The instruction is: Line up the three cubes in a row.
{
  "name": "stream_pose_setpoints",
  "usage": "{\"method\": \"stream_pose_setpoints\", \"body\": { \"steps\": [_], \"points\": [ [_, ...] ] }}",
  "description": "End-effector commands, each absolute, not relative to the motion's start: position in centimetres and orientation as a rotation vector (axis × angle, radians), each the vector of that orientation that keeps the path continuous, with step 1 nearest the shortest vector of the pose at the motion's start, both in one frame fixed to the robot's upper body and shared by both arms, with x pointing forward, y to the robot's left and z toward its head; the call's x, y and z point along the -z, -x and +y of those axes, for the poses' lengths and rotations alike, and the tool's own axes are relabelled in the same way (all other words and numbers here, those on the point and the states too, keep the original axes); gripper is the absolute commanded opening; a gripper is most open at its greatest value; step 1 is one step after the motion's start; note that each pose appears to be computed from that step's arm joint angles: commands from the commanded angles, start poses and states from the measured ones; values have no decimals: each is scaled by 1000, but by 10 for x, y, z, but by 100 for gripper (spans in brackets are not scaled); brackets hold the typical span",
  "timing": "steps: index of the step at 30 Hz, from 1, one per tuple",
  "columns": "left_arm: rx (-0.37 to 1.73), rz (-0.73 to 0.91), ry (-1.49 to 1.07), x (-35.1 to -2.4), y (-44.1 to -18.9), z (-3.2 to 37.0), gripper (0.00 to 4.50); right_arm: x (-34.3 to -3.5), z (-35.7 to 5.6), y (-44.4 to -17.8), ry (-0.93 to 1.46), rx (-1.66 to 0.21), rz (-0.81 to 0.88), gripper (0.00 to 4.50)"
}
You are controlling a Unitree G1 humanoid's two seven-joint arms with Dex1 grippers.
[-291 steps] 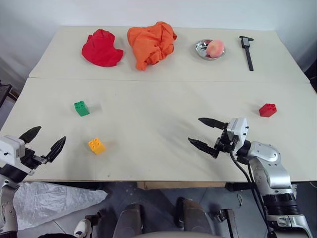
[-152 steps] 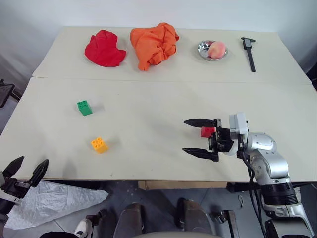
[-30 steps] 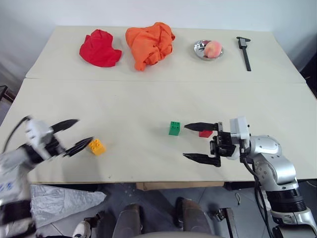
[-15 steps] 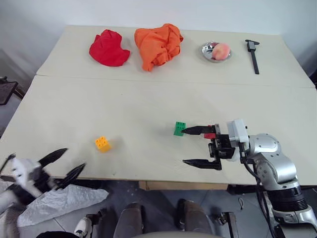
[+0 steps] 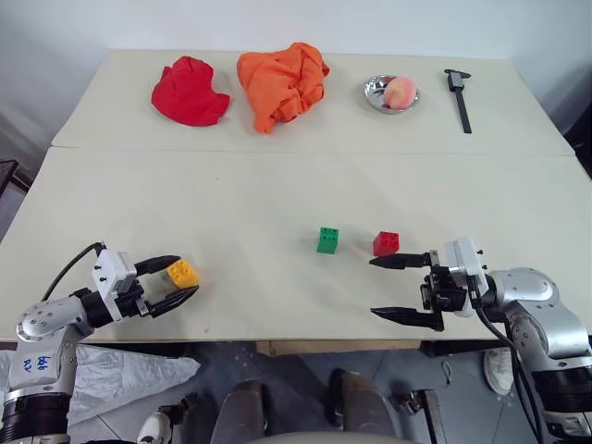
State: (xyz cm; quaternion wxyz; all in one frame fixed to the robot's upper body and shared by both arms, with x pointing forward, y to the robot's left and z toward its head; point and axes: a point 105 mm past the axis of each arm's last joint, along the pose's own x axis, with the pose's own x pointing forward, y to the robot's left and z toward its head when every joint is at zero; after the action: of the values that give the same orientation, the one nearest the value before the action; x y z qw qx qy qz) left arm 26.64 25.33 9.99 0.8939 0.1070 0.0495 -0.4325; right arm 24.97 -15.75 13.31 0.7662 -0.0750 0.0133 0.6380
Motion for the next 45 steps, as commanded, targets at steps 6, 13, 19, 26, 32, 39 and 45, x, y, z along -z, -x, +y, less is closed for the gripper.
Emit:
{"method": "stream_pose_setpoints", "body": {
  "steps": [6,13,19,26,32,39,45],
  "points": [
    [1086,86,-313,-124,-270,240,150,-140,-174,-245,203,-1302,-12,450],
    [1385,31,-495,-168,-315,193,150,-142,-190,-245,224,-1254,-7,450],
    [1566,42,-589,-167,-355,143,150,-146,-193,-248,239,-1241,-17,450],
    [1581,121,-613,-143,-367,122,150,-146,-198,-243,240,-1180,-29,450],
    [1543,105,-591,-137,-374,106,150,-143,-197,-238,229,-1144,-35,450],
    [1518,109,-611,-135,-378,99,150,-144,-197,-234,228,-1131,-41,450],
    [1485,104,-594,-138,-383,95,150,-142,-199,-231,228,-1128,-37,450]
  ]
}}
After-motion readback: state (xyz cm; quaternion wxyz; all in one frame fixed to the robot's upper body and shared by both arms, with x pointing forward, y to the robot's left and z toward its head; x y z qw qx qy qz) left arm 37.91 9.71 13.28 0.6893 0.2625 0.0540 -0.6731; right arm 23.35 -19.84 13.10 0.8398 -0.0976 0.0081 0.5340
